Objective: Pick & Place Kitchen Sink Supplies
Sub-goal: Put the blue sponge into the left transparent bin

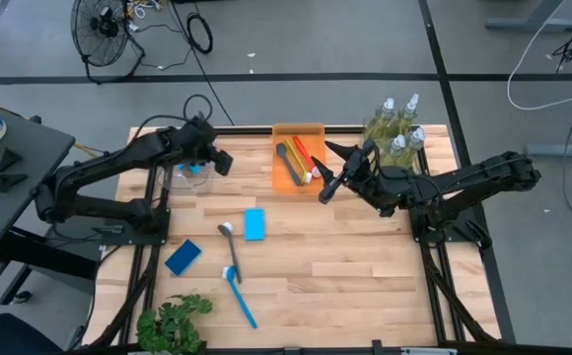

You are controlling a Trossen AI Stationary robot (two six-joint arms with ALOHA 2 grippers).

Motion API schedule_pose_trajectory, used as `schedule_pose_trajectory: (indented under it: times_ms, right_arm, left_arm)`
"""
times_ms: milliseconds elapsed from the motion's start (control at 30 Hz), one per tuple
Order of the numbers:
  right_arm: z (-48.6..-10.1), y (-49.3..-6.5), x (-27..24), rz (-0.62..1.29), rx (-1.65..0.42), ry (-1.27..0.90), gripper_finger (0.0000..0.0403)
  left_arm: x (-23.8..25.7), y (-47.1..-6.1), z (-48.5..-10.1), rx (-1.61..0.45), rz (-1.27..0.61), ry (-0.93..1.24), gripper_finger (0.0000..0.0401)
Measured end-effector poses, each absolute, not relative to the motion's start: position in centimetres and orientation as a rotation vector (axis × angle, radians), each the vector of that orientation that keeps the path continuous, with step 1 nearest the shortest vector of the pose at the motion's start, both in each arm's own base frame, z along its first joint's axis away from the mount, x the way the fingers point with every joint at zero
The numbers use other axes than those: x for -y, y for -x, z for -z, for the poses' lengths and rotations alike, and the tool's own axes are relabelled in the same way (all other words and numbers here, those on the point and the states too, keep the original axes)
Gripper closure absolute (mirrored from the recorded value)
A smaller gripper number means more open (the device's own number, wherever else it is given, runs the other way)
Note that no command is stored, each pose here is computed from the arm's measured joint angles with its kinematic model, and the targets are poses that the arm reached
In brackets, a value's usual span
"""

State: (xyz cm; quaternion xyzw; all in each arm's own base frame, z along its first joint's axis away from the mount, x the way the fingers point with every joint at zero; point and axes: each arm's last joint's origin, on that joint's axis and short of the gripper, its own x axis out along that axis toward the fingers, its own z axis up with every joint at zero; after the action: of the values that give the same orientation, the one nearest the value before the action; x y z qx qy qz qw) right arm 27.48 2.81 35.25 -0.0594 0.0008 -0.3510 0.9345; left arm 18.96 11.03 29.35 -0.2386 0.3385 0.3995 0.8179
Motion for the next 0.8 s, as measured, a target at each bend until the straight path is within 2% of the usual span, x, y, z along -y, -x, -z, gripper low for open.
schedule_pose_trajectory:
  times_ms: [100, 500, 800]
  right_arm:
    - [-35.1, -27.5, -2.8, 0.716, -0.010, 0.111, 0.0163]
    - [-34.6, -27.5, -2.8, 0.711, -0.054, 0.116, 0.0163]
    - [-33.7, -27.8, -3.4, 0.473, -0.113, 0.110, 0.0163]
  left_arm:
    - [-10.1, -20.0, -29.5, -0.680, -0.759, 0.497, 0.0124]
    - [-5.8, -23.3, -27.6, -0.808, -0.555, 0.416, 0.0124]
    - [-3.4, -25.4, -25.3, -0.950, -0.355, 0.342, 0.0124]
